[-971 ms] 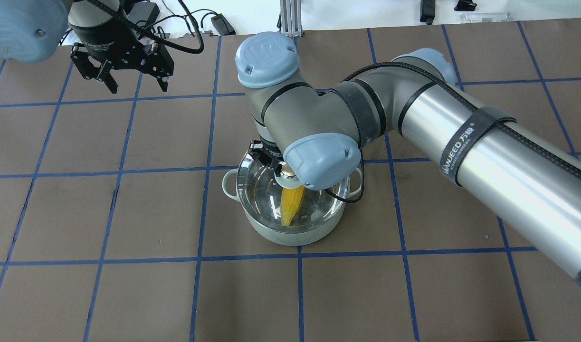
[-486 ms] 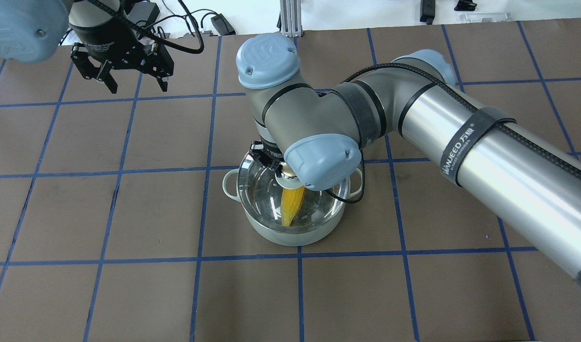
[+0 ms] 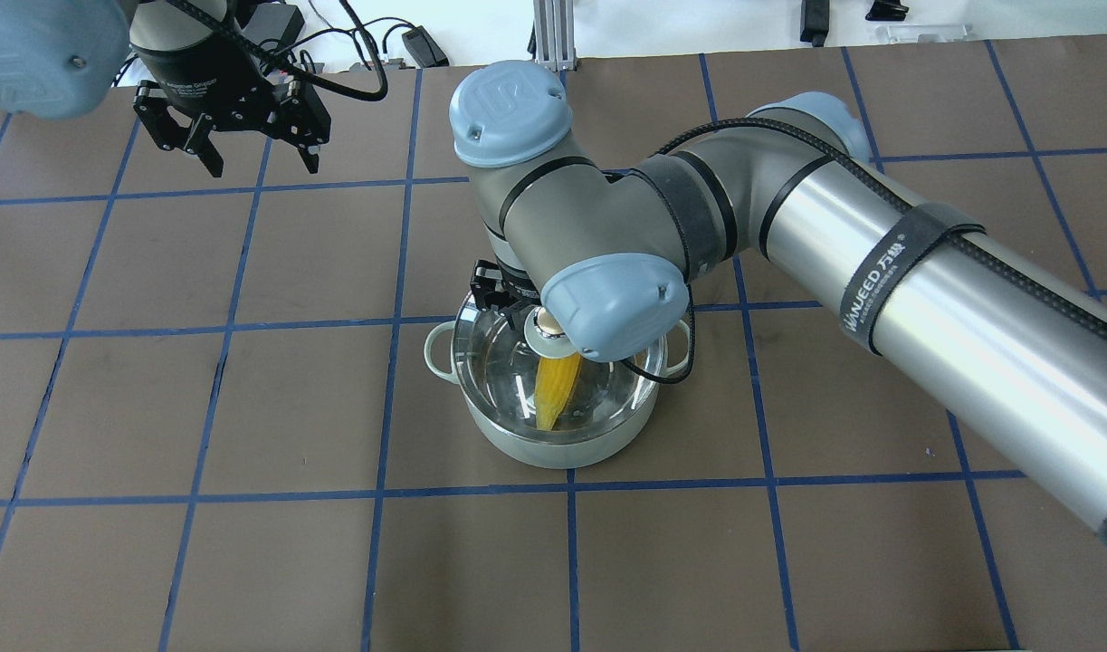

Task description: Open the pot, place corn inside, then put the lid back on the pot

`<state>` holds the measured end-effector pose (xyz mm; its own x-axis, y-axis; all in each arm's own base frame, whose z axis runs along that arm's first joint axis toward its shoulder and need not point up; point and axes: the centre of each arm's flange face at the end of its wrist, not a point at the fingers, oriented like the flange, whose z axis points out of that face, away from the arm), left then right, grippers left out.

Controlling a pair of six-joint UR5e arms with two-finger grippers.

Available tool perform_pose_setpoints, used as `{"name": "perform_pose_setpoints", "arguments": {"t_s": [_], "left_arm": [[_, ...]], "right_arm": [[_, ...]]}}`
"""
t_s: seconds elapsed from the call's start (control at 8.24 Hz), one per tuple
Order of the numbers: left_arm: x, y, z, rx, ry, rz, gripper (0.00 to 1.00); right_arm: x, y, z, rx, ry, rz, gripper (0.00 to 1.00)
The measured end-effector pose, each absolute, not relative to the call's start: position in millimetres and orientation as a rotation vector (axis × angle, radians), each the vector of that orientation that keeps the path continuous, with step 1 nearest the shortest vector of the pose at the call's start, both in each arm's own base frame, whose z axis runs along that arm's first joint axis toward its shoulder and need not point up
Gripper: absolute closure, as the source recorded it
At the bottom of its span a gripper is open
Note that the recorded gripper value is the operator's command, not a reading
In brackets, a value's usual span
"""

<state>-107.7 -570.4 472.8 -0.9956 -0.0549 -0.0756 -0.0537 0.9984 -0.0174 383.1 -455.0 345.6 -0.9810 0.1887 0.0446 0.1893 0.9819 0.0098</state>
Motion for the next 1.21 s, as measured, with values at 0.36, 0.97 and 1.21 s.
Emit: {"name": "perform_pose_setpoints", "arguments": {"t_s": [0.36, 0.97, 1.21], "left_arm": [[-107.7, -570.3, 472.6, -0.082, 3.064, -0.023, 0.0], [-107.4, -570.0, 472.9, -0.081, 3.061, -0.023, 0.0], [-107.2, -570.3, 472.4, -0.082, 3.063, -0.022, 0.0]], "right_arm": [[359.8, -444.4, 401.4, -0.255, -3.116, 0.061, 0.0], [180.5, -461.7, 498.1, -0.1, -3.123, 0.112, 0.0], [143.8, -467.5, 509.8, -0.089, -3.123, 0.136, 0.0]]}}
